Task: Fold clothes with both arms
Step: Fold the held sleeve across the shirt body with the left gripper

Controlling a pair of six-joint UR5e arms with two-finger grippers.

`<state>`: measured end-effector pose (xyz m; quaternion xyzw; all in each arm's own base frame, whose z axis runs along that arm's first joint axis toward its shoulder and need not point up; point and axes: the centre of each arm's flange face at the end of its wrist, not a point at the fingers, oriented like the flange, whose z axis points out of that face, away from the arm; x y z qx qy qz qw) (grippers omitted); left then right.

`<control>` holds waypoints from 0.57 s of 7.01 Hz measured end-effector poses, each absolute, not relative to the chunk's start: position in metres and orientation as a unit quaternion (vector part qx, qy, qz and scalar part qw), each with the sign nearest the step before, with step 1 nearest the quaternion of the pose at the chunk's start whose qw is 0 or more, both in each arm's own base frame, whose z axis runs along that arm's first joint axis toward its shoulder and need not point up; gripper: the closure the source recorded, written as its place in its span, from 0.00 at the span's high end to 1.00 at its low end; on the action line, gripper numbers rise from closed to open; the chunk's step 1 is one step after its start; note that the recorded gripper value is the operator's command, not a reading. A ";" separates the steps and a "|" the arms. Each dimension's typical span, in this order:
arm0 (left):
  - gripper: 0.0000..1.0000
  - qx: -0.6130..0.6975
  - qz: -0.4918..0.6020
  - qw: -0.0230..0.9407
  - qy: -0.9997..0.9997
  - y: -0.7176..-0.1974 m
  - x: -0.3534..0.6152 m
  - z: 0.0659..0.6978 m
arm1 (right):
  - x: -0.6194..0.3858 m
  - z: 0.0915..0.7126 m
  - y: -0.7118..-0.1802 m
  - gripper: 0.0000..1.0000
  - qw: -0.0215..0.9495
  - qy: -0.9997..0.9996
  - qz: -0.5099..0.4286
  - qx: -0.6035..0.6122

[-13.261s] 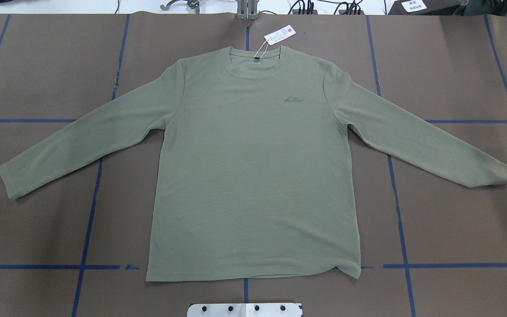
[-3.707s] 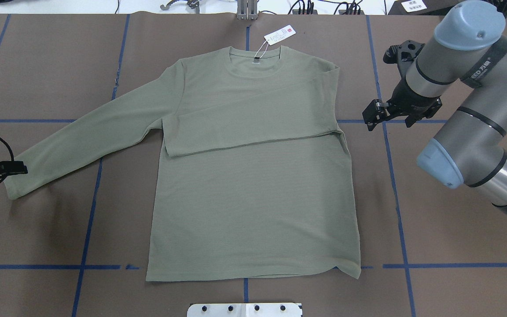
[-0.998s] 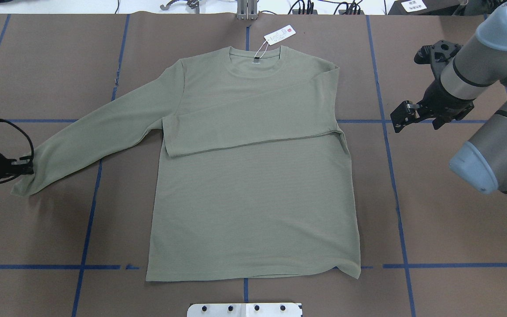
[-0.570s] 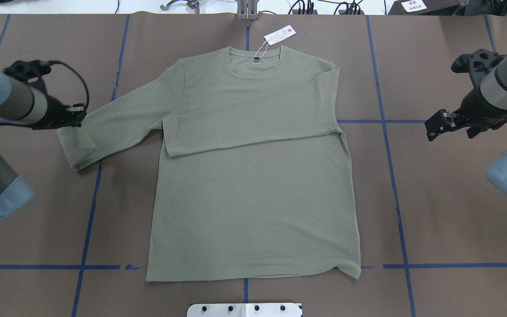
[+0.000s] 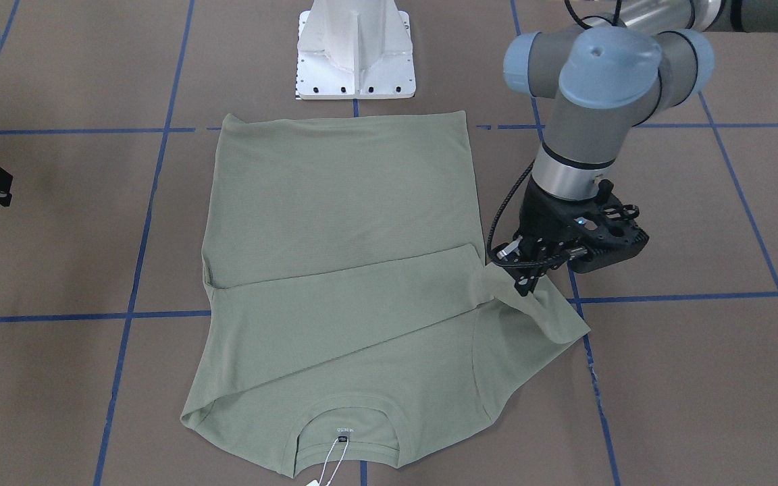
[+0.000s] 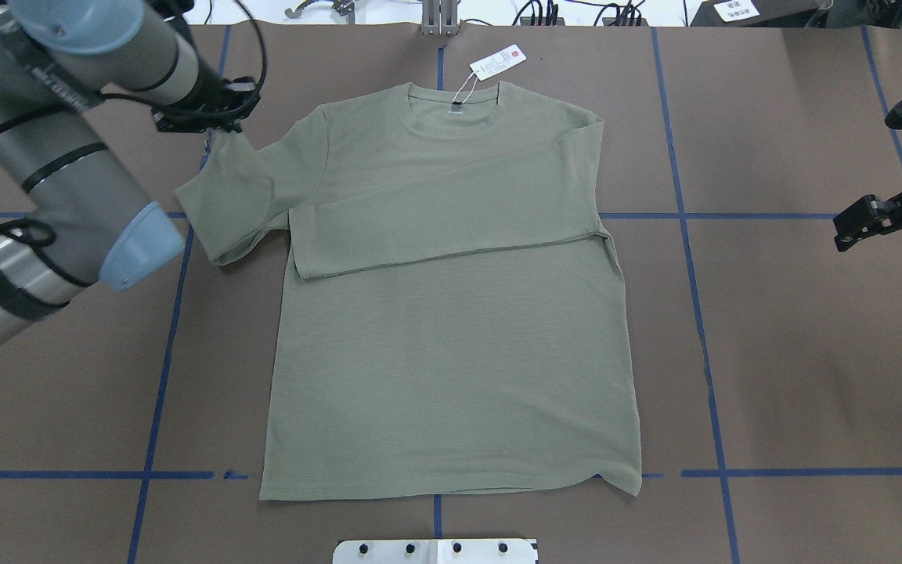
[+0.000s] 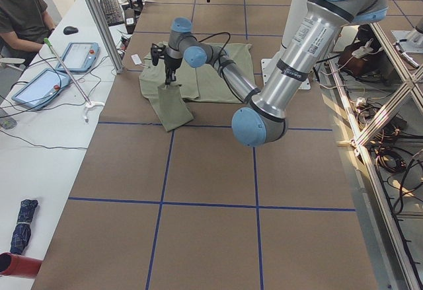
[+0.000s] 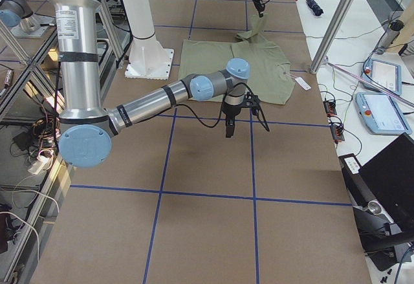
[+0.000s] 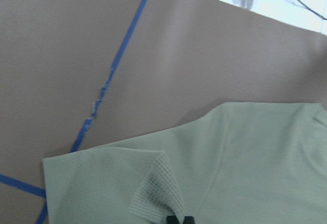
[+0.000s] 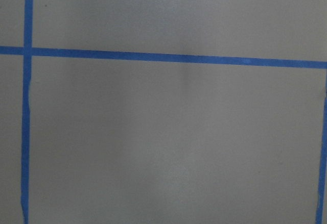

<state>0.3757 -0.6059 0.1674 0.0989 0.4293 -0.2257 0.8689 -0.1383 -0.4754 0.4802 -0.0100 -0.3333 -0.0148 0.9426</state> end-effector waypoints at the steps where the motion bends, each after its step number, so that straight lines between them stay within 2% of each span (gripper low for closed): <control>1: 0.00 0.083 -0.234 0.858 0.450 -0.606 0.413 0.111 | -0.134 0.484 -0.476 1.00 0.941 -0.338 -0.013 -0.015; 4: 0.00 0.007 -0.240 0.830 0.504 -0.529 0.526 -0.001 | -0.132 0.489 -0.482 1.00 0.939 -0.344 -0.007 -0.022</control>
